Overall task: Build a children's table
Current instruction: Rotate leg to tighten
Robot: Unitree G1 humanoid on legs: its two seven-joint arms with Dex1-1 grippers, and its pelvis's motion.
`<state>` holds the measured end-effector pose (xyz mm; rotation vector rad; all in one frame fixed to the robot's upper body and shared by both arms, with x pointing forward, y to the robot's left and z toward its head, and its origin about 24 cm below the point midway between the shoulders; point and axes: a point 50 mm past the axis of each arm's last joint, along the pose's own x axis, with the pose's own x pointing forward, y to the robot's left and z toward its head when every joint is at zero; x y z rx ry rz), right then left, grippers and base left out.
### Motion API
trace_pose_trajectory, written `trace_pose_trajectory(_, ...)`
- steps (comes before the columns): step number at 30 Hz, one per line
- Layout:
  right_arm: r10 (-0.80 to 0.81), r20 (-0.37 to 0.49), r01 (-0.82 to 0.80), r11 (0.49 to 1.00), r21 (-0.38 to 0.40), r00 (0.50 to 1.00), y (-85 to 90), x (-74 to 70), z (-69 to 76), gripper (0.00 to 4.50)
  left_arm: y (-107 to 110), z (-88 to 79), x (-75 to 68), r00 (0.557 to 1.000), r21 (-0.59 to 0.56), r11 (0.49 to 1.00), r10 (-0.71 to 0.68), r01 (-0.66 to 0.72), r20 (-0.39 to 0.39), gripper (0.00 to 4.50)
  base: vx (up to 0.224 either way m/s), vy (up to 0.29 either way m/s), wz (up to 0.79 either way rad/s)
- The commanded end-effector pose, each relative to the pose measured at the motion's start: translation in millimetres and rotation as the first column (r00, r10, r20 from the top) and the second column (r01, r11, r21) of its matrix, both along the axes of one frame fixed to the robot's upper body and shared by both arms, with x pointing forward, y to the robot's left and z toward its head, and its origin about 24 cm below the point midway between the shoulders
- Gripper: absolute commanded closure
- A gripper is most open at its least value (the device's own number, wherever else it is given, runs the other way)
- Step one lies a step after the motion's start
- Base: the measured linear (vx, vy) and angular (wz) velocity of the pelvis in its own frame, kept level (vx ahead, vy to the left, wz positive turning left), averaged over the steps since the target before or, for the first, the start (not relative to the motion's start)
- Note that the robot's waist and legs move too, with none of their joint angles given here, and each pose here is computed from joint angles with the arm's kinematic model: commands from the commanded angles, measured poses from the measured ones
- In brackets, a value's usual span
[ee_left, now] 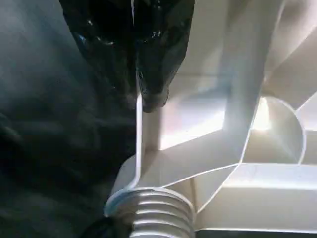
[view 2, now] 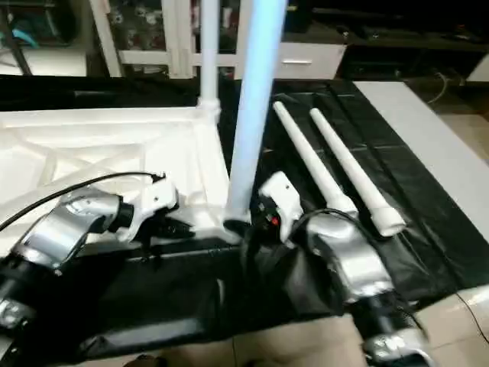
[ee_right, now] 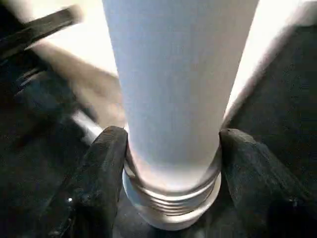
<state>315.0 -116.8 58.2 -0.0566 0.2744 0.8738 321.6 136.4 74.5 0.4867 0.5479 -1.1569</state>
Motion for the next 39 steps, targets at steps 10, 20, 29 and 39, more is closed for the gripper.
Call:
trace_pose_trajectory(10, -0.442, -0.072, 0.438, 0.896, -0.069, 0.894, 38.7, 33.9, -20.5, 1.89, -26, -14.5, 21.7, 0.956, 0.015, 0.956, 0.292, -0.292, 0.042, 4.5, -0.024, 0.008, -0.04)
trace_pose_trajectory(20, -0.372, -0.05, 0.373, 0.927, 0.027, 0.927, 61.9, 39.3, -8.5, 1.89, -27, -16.2, 22.5, 0.951, 0.023, 0.951, 0.307, -0.308, 0.048, 4.5, 0.0, 0.0, 0.0)
trace_pose_trajectory(29, -0.243, -0.003, 0.242, 0.966, 0.089, 0.97, 31.8, 32.3, 13.6, 0.69, -17, -16.7, 10.6, 0.981, 0.033, 0.981, 0.193, -0.193, 0.016, 4.5, 0.0, 0.0, 0.0)
trace_pose_trajectory(39, 0.215, 0.006, -0.213, 0.97, -0.115, 0.977, -14.6, -14.1, 17.7, 0.69, -7, -15.6, -22.6, 0.98, 0.027, 0.985, -0.164, 0.168, -0.113, 4.5, 0.059, -0.032, 0.06)
